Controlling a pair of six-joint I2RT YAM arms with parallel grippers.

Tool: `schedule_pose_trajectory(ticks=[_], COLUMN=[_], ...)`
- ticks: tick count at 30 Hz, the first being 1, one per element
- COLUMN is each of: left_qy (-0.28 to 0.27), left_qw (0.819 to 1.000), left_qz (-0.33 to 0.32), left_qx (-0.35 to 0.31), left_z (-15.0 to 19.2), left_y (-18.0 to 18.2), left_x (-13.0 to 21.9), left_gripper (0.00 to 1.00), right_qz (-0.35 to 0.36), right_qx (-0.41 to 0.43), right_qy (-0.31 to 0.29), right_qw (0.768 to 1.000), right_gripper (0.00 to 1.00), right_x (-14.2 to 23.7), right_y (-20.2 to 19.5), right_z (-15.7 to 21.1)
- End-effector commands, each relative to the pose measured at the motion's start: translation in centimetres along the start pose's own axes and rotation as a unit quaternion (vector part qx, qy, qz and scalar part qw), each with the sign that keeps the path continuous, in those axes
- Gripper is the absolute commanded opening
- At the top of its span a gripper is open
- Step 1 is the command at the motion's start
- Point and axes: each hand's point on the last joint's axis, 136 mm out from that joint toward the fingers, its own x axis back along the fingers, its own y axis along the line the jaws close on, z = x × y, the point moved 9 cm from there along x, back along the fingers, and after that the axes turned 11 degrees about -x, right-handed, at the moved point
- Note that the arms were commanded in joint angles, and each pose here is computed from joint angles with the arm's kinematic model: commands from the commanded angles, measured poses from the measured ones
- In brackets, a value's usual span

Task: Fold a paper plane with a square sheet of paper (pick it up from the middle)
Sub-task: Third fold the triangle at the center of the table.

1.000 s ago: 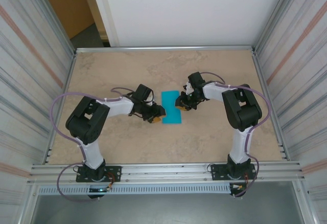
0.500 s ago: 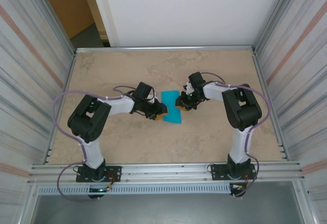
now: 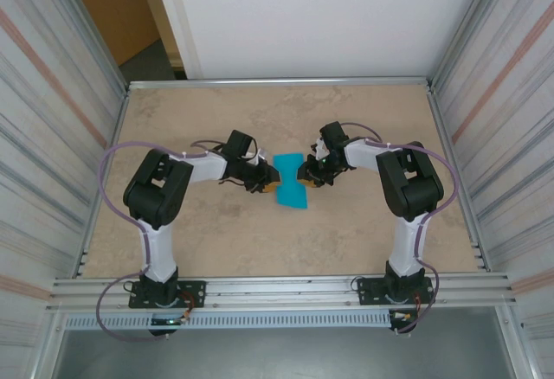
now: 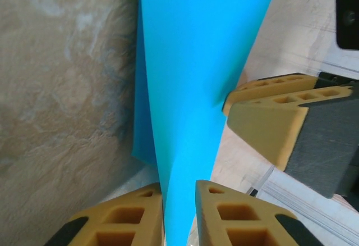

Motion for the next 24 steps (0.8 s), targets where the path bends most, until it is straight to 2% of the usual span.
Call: schedule_pose_trajectory(ticks=[1,8,13,19,24], left_qy=[0.024,0.033,0.032,0.02,0.008], left_qw=[1.0,0.999,0.999,1.0,0.999], left_qz=[0.008,0.01,0.006,0.006,0.008], left_qx=[-0.006,0.001,0.004,0.02,0.031], left_z=[0.1,0.1,0.1,0.2,0.1], left_y=[-0.1,0.1,0.1,-0.5,-1.0], left_x=[0.0,-0.4,-0.3,0.4,0.9], left_gripper=[0.19,0.13,0.03,0.0,0.0], right_qz=[0.065,0.048,0.031,0.016,0.015], right_qx=[-0.032,-0.019,0.002,0.092,0.185], right_qy=[0.006,-0.008,-0.029,-0.123,-0.217], right_qw=[0.997,0.999,0.999,0.988,0.958], right_gripper=[0.25,0.3,0.35,0.55,0.66], right_x=[-1.6,-0.8,0.6,4.4,6.4], right_y=[-3.3,-2.2,-0.8,1.1,1.9], right_z=[0.4,0.1,0.0,0.1,2.0])
